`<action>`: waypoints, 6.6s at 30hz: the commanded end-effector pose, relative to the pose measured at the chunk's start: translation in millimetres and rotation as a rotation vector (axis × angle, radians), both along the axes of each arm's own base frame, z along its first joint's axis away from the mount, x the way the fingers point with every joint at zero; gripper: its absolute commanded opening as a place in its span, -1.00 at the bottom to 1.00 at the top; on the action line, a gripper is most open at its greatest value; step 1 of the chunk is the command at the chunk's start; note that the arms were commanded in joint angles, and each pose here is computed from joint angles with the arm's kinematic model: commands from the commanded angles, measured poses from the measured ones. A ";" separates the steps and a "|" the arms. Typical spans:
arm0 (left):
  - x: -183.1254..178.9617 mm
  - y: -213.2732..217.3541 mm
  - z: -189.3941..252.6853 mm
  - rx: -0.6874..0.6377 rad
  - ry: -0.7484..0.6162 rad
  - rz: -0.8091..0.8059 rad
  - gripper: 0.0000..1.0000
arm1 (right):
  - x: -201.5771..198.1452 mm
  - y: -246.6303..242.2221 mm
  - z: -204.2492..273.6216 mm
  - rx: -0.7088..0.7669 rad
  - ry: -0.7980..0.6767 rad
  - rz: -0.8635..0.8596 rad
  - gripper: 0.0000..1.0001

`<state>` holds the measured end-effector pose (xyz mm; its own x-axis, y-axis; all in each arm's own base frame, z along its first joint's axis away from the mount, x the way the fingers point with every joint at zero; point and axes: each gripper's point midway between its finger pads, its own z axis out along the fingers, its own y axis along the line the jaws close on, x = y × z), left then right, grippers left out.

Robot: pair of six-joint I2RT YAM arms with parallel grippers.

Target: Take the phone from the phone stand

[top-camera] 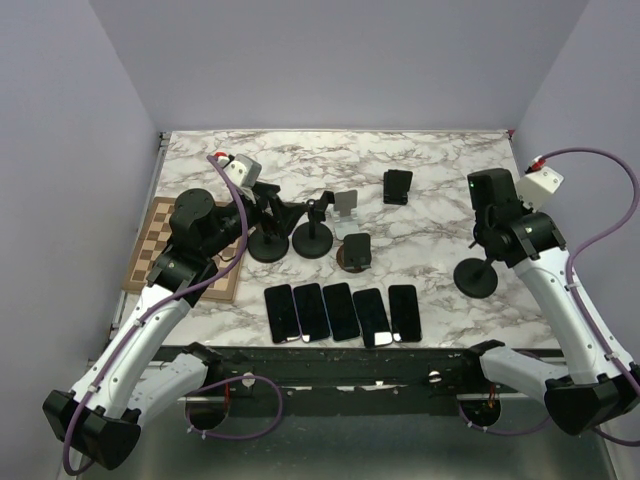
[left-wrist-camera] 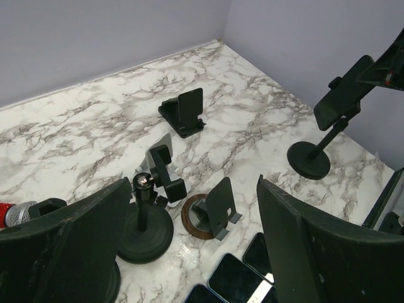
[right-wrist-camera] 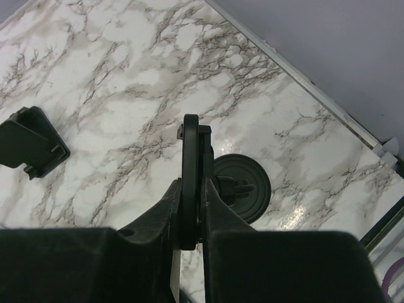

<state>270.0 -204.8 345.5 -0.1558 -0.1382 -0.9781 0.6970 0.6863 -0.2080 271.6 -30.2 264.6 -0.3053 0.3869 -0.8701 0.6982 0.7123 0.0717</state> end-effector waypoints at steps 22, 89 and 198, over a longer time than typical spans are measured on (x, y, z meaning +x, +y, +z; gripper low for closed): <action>0.1 -1.2 -5.3 0.014 0.006 -0.002 0.77 | 44.4 152.5 17.2 0.149 0.066 1.038 -0.99; -35.6 -57.8 -22.6 0.033 0.014 -0.251 0.61 | 30.0 172.5 -28.7 0.419 -0.071 0.952 -0.36; 11.3 -222.8 -132.9 -0.030 0.283 -0.397 -0.10 | -12.2 121.5 17.2 0.401 0.008 0.675 1.00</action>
<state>276.9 -426.8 181.9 -0.4965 0.0471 -0.8668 0.8140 0.3722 -0.4460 261.3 93.9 255.2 -0.6431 0.3488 -0.6817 0.1093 0.9229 0.3691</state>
